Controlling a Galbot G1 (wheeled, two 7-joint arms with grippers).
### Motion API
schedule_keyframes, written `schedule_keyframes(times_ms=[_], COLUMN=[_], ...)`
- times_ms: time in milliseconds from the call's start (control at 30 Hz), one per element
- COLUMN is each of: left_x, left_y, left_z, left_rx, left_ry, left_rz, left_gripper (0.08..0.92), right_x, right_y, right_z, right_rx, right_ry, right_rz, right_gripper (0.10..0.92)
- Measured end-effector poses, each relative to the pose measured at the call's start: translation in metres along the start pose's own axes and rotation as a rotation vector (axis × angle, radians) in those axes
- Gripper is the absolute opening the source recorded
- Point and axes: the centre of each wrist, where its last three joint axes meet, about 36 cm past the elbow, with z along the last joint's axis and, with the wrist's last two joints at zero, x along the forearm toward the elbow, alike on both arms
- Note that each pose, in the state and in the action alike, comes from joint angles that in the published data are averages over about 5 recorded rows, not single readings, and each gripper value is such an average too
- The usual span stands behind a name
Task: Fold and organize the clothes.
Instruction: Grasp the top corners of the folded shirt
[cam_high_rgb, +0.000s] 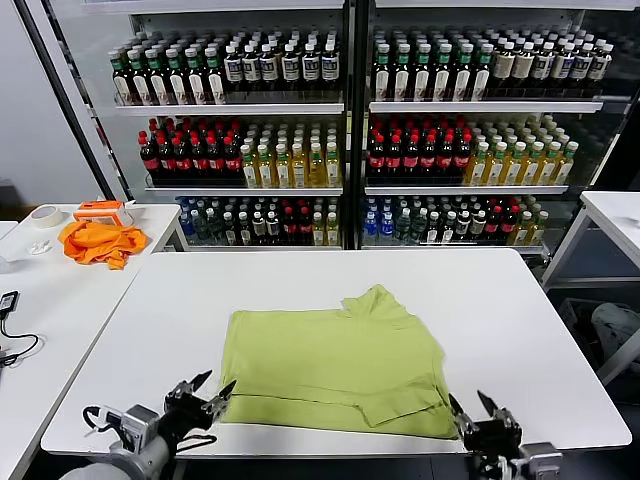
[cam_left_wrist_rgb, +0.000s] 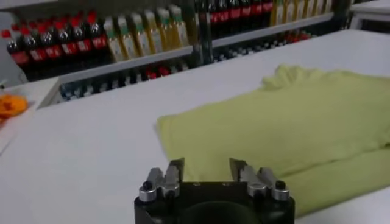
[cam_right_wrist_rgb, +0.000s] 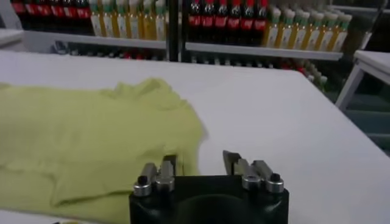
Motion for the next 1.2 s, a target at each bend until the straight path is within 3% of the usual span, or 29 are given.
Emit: schedule_keyframes(times_ms=[100, 233, 800, 1200], left_x=[-0.015, -0.036, -0.139, -0.185], left_y=[0.010, 0.023, 0.068, 0.093], left_z=[-0.005, -0.010, -0.024, -0.021], left_rx=[-0.001, 0.006, 0.054, 0.060], left_ry=[-0.016, -0.032, -0.055, -0.002], left_rz=[-0.003, -0.004, 0.012, 0.016], left_gripper=[0.734, 0.810, 0.822, 0.823], right_x=[-0.022, -0.054, -0.211, -0.292], right_y=[0.001, 0.005, 0.039, 0.062], right_z=[-0.007, -0.015, -0.057, -0.061], right_rx=[-0.008, -0.023, -0.049, -0.025], right_ry=[-0.026, -0.047, -0.049, 0.011], right_rz=[-0.002, -0.015, -0.073, -0.088], right_gripper=[0.800, 0.820, 0.823, 0.823])
